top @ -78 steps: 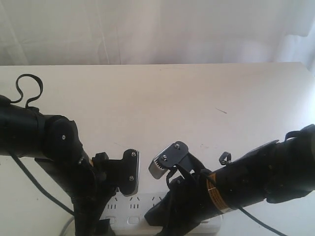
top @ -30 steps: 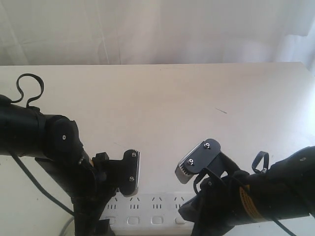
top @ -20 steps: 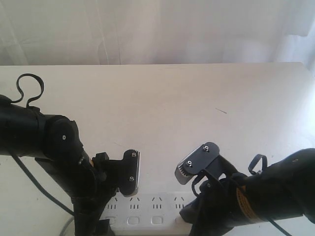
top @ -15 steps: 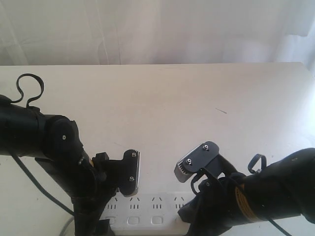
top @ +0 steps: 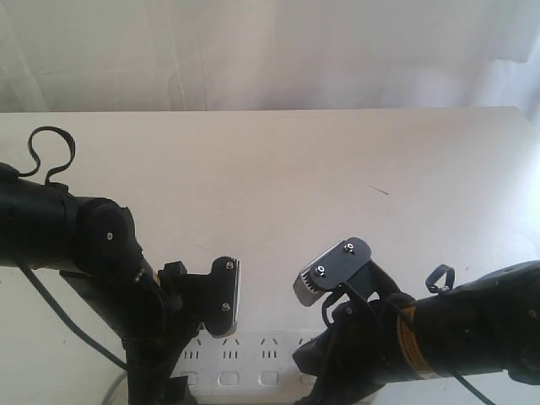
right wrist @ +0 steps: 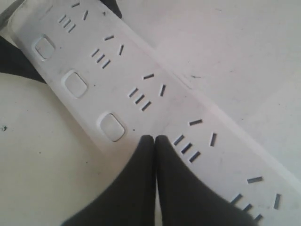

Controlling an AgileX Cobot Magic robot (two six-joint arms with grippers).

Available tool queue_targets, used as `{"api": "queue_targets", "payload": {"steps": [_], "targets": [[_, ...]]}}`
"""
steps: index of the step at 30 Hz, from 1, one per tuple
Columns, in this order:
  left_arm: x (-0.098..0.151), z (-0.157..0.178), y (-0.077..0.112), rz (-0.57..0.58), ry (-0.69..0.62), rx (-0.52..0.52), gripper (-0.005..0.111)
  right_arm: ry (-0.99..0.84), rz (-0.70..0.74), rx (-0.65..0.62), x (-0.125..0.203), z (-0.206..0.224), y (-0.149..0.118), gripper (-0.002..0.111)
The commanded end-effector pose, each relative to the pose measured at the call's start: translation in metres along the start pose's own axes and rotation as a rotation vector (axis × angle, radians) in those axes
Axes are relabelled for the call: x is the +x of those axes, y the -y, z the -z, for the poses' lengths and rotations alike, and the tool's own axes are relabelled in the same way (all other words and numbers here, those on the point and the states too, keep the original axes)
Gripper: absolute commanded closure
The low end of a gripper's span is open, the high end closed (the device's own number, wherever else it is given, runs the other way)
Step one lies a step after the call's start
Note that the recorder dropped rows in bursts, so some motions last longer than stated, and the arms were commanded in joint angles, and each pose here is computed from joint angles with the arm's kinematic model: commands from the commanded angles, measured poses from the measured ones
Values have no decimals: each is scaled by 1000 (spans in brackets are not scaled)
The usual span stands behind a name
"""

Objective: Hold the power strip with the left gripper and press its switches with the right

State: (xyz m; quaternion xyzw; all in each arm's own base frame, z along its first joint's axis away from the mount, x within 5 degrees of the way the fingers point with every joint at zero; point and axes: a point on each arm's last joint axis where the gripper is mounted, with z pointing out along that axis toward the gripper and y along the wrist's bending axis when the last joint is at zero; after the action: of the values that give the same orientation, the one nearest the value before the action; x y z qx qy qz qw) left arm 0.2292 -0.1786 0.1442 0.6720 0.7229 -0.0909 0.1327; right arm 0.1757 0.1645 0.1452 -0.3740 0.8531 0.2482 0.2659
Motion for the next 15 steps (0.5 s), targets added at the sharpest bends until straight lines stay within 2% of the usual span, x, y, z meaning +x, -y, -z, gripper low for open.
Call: {"api": "queue_targets", "payload": {"steps": [1, 9, 15], "targets": [[5, -6, -1, -1, -25, -11, 107, 1, 6, -4, 0, 0, 0, 108], [7, -6, -4, 13, -45, -47, 107, 6, -5, 2, 0, 0, 0, 108], [8, -5, -10, 54, -54, -113, 107, 48, -17, -12, -4, 0, -1, 108]]}}
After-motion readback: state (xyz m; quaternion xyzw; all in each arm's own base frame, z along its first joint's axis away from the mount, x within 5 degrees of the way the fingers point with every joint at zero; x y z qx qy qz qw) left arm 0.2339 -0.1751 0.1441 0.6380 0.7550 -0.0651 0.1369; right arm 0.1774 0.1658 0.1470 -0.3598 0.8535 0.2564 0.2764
